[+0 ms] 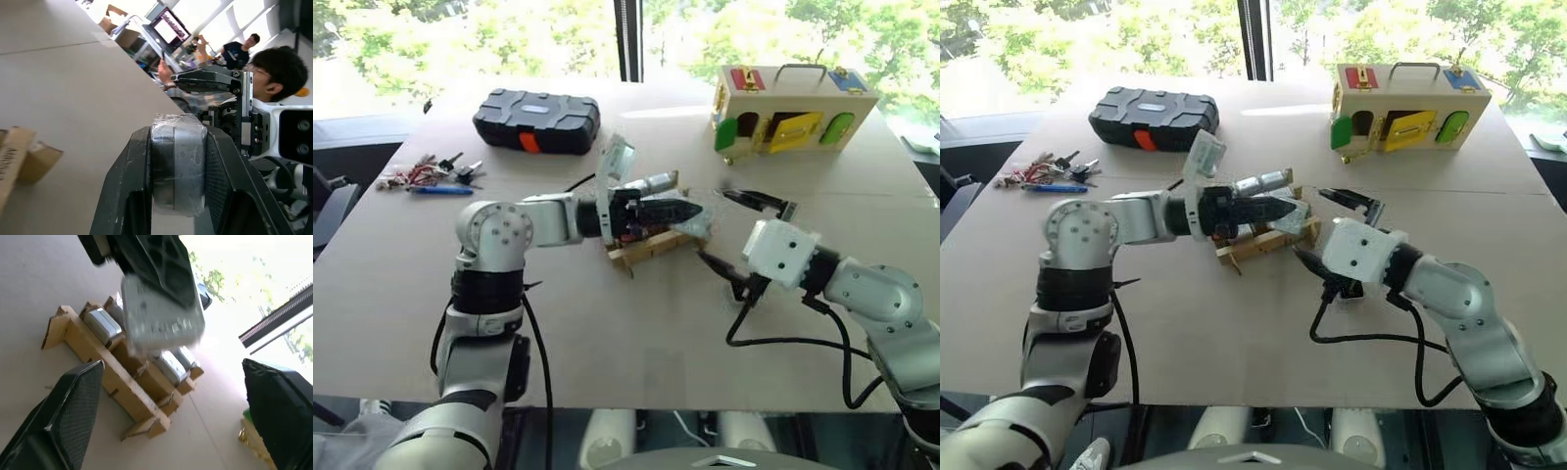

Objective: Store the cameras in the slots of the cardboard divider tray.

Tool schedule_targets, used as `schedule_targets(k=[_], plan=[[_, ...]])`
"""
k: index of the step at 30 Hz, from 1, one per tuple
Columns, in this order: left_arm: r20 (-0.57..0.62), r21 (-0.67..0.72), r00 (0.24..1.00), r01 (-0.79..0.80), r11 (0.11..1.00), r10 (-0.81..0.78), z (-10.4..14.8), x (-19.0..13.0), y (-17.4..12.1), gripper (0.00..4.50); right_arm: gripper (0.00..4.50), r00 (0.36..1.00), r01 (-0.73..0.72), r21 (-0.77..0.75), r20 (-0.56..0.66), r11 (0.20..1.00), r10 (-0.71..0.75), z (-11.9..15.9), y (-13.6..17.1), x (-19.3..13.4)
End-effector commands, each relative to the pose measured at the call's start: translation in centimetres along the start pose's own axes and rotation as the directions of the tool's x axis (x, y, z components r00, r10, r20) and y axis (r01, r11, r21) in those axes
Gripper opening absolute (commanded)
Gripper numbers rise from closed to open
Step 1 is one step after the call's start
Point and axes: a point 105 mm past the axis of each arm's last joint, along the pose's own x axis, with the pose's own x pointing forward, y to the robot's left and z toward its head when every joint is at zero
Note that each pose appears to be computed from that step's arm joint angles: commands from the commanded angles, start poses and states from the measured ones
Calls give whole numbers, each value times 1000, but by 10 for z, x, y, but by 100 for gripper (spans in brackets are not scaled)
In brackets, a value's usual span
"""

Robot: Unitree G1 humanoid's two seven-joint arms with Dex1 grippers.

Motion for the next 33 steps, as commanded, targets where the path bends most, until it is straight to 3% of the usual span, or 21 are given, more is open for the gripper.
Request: schedule_targets(k=[1,4,8,15,23,33], plan=[[39,239,996,-87,967,80,25,-5,9,82,450,997,32,146,58,989,-41,5,-26,-36],[7,377,975,-209,902,223,24,-7,30,82,450,994,38,110,101,993,-49,15,-40,-52],[-61,316,973,-191,929,221,18,-8,42,82,450,990,-13,137,140,990,-6,20,-42,-59],[-176,364,954,-167,916,243,6,2,53,82,450,987,-71,141,153,987,49,14,-44,-66],[-230,397,933,-169,902,276,-1,8,64,82,450,996,-13,115,94,993,2,0,-65,-81],[-339,436,887,-147,888,313,-14,10,74,82,450,996,-9,123,87,992,-1,0,-66,-90]])
